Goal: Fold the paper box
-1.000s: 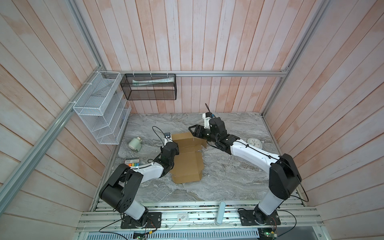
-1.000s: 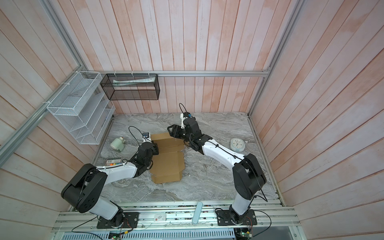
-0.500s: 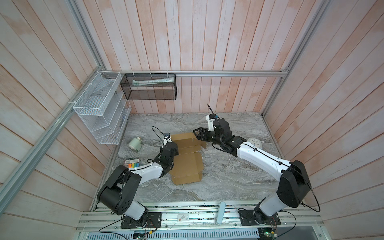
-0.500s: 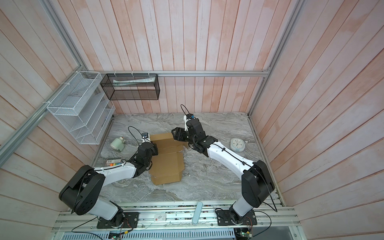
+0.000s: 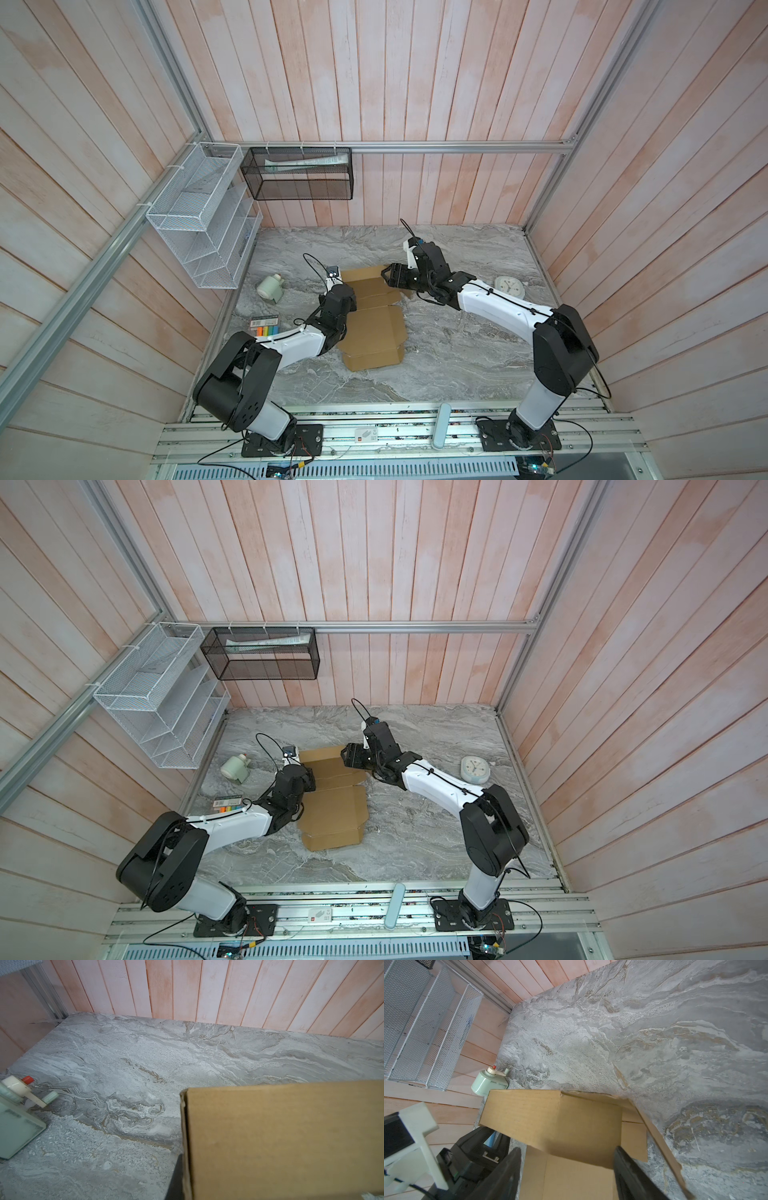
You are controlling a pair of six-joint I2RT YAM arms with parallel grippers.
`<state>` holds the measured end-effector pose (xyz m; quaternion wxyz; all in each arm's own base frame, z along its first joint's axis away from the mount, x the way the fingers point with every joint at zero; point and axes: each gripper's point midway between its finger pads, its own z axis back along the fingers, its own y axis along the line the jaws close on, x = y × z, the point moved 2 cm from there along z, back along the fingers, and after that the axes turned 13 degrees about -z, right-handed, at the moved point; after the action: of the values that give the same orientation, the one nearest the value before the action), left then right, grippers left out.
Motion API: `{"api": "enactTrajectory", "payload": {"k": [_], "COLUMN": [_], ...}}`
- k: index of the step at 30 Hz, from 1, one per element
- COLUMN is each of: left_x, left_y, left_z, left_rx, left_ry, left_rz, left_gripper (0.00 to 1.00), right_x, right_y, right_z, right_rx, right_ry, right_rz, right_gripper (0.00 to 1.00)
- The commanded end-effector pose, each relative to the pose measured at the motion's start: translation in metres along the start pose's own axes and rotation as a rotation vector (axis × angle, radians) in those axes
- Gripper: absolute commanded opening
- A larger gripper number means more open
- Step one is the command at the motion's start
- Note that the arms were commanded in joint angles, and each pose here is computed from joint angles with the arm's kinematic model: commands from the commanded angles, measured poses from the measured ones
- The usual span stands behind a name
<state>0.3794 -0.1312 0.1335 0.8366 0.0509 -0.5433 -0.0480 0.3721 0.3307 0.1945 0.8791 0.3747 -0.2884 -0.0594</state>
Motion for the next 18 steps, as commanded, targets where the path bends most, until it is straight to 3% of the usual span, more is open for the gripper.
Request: {"api": "enactTrajectory", "payload": {"k": [1, 18], "left_x": [0.002, 0.001], "left_y": [0.006, 0.004], "left_z": [0.006, 0.005], "left_rx": [0.008, 0.001], "left_ry": [-0.012, 0.002], "left_rz": [0.029, 0.036], "left_gripper": [0.0, 0.0], "right_x": [0.006, -0.003], "right_y": [0.01, 0.012], "right_z": [-0.005, -0.027], "right_rx": [0.033, 0.087], "right_ry": [-0.001, 0.049], "right_rz": [-0.013, -0.061], "right_gripper": [0.71, 0.67]}}
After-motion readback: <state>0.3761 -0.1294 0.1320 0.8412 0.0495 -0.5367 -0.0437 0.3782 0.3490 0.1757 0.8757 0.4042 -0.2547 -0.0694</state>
